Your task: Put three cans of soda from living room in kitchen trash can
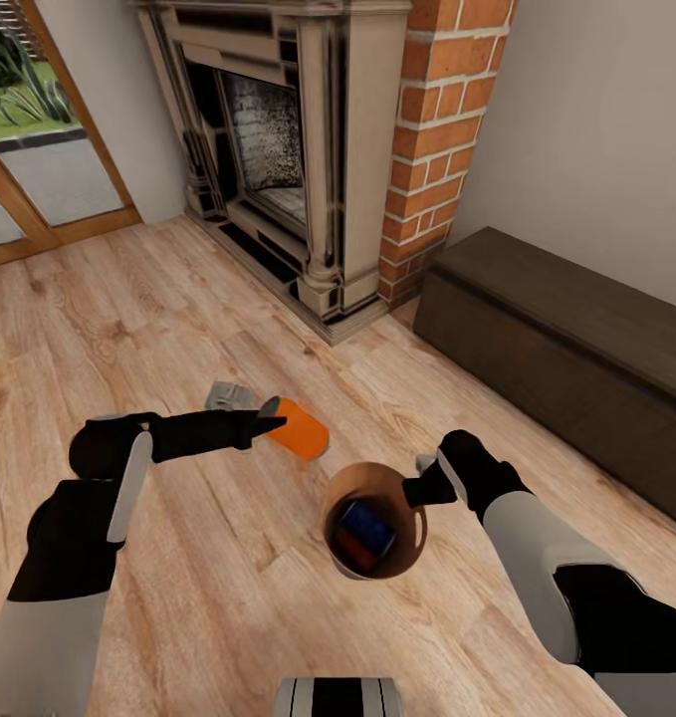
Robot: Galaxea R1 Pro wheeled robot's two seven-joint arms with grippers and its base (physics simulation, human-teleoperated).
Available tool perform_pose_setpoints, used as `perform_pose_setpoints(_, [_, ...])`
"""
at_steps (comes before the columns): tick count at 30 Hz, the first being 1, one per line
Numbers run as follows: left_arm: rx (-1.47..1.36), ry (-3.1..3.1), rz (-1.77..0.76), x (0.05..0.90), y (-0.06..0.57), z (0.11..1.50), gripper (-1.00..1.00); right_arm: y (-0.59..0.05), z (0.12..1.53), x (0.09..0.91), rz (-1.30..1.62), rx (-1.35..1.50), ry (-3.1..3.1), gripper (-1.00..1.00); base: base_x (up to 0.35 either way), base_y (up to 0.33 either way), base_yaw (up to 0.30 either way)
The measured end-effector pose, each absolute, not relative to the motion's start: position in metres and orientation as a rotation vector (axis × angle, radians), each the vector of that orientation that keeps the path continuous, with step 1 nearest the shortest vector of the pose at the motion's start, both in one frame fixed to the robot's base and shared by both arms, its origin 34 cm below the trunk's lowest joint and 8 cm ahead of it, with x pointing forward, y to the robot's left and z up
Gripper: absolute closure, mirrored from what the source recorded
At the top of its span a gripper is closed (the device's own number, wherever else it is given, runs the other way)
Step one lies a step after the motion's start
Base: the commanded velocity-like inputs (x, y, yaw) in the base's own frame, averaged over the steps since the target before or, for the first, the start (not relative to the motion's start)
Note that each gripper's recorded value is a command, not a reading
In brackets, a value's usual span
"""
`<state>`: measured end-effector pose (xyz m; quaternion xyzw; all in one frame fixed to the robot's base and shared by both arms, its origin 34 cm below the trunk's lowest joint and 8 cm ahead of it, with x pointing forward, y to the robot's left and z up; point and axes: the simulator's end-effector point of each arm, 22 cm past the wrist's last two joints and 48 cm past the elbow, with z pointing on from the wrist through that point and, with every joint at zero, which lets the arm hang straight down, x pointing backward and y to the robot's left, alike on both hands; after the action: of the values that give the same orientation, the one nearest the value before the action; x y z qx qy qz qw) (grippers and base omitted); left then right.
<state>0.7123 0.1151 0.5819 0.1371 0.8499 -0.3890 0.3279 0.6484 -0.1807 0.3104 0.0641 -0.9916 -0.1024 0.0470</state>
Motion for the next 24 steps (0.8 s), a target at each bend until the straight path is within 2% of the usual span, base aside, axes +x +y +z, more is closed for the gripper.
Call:
perform_pose_setpoints(6, [0.356, 2.161, -1.146, 0.708, 0.098, 0.601, 1.0, -0.179, 0.311, 0.649, -0.312, 0.202, -3.026, 1.0, 0.0, 0.0, 0.0])
perform_pose_setpoints(11, [0.345, 2.189, -1.101, 0.711, 0.1, 0.592, 1.0, -0.179, 0.313, 0.654, -0.309, 0.208, -3.037, 1.0, 0.0, 0.0, 0.0])
perform_pose_setpoints(24, [0.582, 2.28, -1.109, 0.669, 0.036, 0.554, 1.0, -0.147, 0.332, 0.678, -0.357, 0.251, -3.074, 1.0, 0.0, 0.0, 0.0])
